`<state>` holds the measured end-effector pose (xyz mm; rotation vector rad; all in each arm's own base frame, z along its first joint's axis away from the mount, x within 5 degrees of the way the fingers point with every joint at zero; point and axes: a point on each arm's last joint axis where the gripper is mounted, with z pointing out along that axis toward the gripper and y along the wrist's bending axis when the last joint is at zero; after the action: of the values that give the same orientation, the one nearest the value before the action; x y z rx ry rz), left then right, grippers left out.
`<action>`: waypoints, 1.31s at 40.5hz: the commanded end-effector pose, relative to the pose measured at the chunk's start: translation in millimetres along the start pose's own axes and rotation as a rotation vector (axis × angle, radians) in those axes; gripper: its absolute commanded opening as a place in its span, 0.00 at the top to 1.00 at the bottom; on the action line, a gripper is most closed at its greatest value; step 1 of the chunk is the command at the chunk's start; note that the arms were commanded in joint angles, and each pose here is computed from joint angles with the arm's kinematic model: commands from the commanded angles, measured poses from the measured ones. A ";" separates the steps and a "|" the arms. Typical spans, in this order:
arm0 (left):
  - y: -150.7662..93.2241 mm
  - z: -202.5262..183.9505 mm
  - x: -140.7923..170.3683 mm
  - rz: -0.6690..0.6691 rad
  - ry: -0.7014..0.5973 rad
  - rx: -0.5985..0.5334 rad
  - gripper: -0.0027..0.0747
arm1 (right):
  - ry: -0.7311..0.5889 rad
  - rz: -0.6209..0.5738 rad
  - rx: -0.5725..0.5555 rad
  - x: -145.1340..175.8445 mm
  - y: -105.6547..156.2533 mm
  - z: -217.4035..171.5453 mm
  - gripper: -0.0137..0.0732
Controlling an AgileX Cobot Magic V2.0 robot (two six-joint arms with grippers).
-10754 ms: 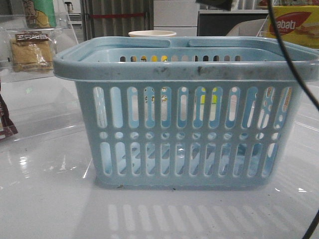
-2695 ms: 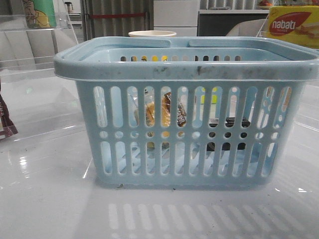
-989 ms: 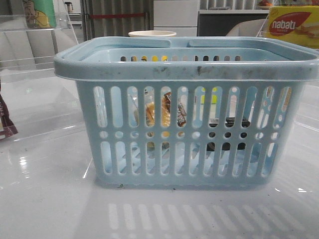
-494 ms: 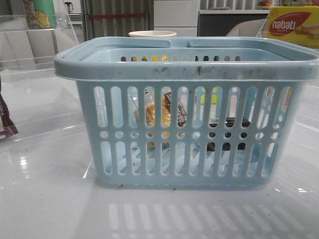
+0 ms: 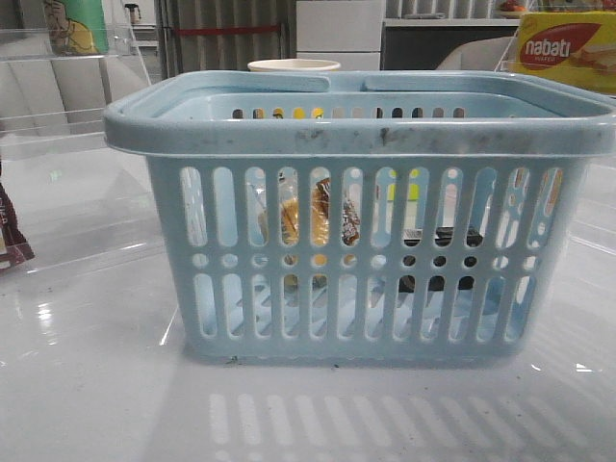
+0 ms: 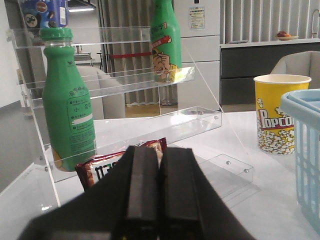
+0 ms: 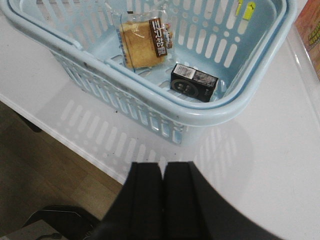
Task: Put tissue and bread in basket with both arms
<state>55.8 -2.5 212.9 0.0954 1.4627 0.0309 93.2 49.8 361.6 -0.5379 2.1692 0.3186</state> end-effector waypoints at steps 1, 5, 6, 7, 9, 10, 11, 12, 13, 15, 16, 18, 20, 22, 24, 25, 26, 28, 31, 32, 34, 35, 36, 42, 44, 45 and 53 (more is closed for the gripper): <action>1.9 -1.9 -7.7 -0.019 -0.105 -0.026 0.85 | -0.082 -0.008 0.013 -10.7 -0.8 -5.4 0.81; 1.8 -1.8 -6.9 -0.019 -0.096 -0.025 0.85 | -0.080 -0.007 0.013 -10.7 -0.8 -5.1 0.81; 1.6 -1.8 -6.6 -0.019 -0.093 -0.023 0.85 | -0.080 -0.007 0.013 -10.7 -0.8 -5.1 0.81; 1.6 -1.8 -6.3 -0.019 -0.089 -0.022 0.85 | -0.080 -0.007 0.013 -10.7 -0.8 -5.1 0.81; 1.6 -1.8 -6.3 -0.019 -0.089 -0.022 0.85 | -0.080 -0.007 0.013 -10.7 -0.8 -5.1 0.81; 1.6 -1.6 -6.1 -0.019 -0.087 -0.022 0.85 | -0.080 -0.007 0.013 -10.7 -0.8 -5.1 0.81; 1.6 -1.6 -6.1 -0.019 -0.087 -0.022 0.85 | -0.080 -0.007 0.013 -10.7 -0.8 -5.1 0.81; 1.6 -1.6 -6.1 -0.019 -0.087 -0.022 0.85 | -0.080 -0.007 0.013 -10.7 -0.8 -5.1 0.81; 1.6 -1.6 -6.1 -0.019 -0.087 -0.022 0.85 | -0.080 -0.007 0.013 -10.7 -0.8 -5.1 0.81; 1.6 -1.6 -6.1 -0.019 -0.087 -0.022 0.85 | -0.080 -0.007 0.013 -10.7 -0.8 -5.1 0.81; 1.6 -1.6 -6.1 -0.019 -0.087 -0.022 0.85 | -0.080 -0.007 0.013 -10.7 -0.8 -5.1 0.81; 1.6 -1.6 -6.1 -0.019 -0.087 -0.022 0.85 | -0.080 -0.007 0.013 -10.7 -0.8 -5.1 0.81; 1.6 -1.6 -6.1 -0.019 -0.087 -0.022 0.85 | -0.080 -0.007 0.013 -10.7 -0.8 -5.1 0.81; 1.6 -1.6 -6.1 -0.019 -0.087 -0.022 0.85 | -0.080 -0.007 0.013 -10.7 -0.8 -5.1 0.81; 1.6 -1.6 -6.1 -0.019 -0.087 -0.022 0.85 | -0.080 -0.007 0.013 -10.7 -0.8 -5.1 0.81; 1.6 -1.6 -6.1 -0.019 -0.087 -0.022 0.85 | -0.080 -0.007 0.013 -10.7 -0.8 -5.1 0.81; 1.6 -1.6 -6.1 -0.019 -0.087 -0.022 0.85 | -0.080 -0.007 0.013 -10.7 -0.8 -5.1 0.81; 1.6 -1.6 -6.1 -0.019 -0.087 -0.022 0.85 | -0.080 -0.007 0.013 -10.7 -0.8 -5.1 0.81; 1.6 -1.6 -6.1 -0.019 -0.087 -0.022 0.85 | -0.080 -0.007 0.013 -10.7 -0.8 -5.1 0.81; 1.6 -1.6 -6.1 -0.019 -0.087 -0.022 0.85 | -0.080 -0.007 0.013 -10.7 -0.8 -5.1 0.81; 1.6 -1.6 -6.1 -0.019 -0.087 -0.022 0.85 | -0.080 -0.007 0.013 -10.7 -0.8 -5.1 0.81; 1.6 -1.6 -6.1 -0.019 -0.087 -0.022 0.85 | -0.080 -0.007 0.013 -10.7 -0.8 -5.1 0.81; 1.6 -1.6 -6.1 -0.019 -0.087 -0.022 0.85 | -0.080 -0.007 0.013 -10.7 -0.8 -5.1 0.81; 1.6 -1.6 -6.1 -0.019 -0.087 -0.022 0.85 | -0.080 -0.007 0.013 -10.7 -0.8 -5.1 0.81; 1.6 -1.6 -6.1 -0.019 -0.087 -0.022 0.85 | -0.080 -0.007 0.013 -10.7 -0.8 -5.1 0.81; 1.6 -1.6 -6.1 -0.019 -0.087 -0.022 0.85 | -0.082 -0.007 0.013 -10.8 -0.8 -5.1 0.81; 1.6 -1.6 -6.1 -0.019 -0.087 -0.022 0.85 | -0.243 0.048 0.142 4.1 -13.5 -9.0 0.81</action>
<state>55.9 -1.9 212.8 0.0855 1.4648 0.0381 90.2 41.7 352.7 -0.4584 2.1300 0.2872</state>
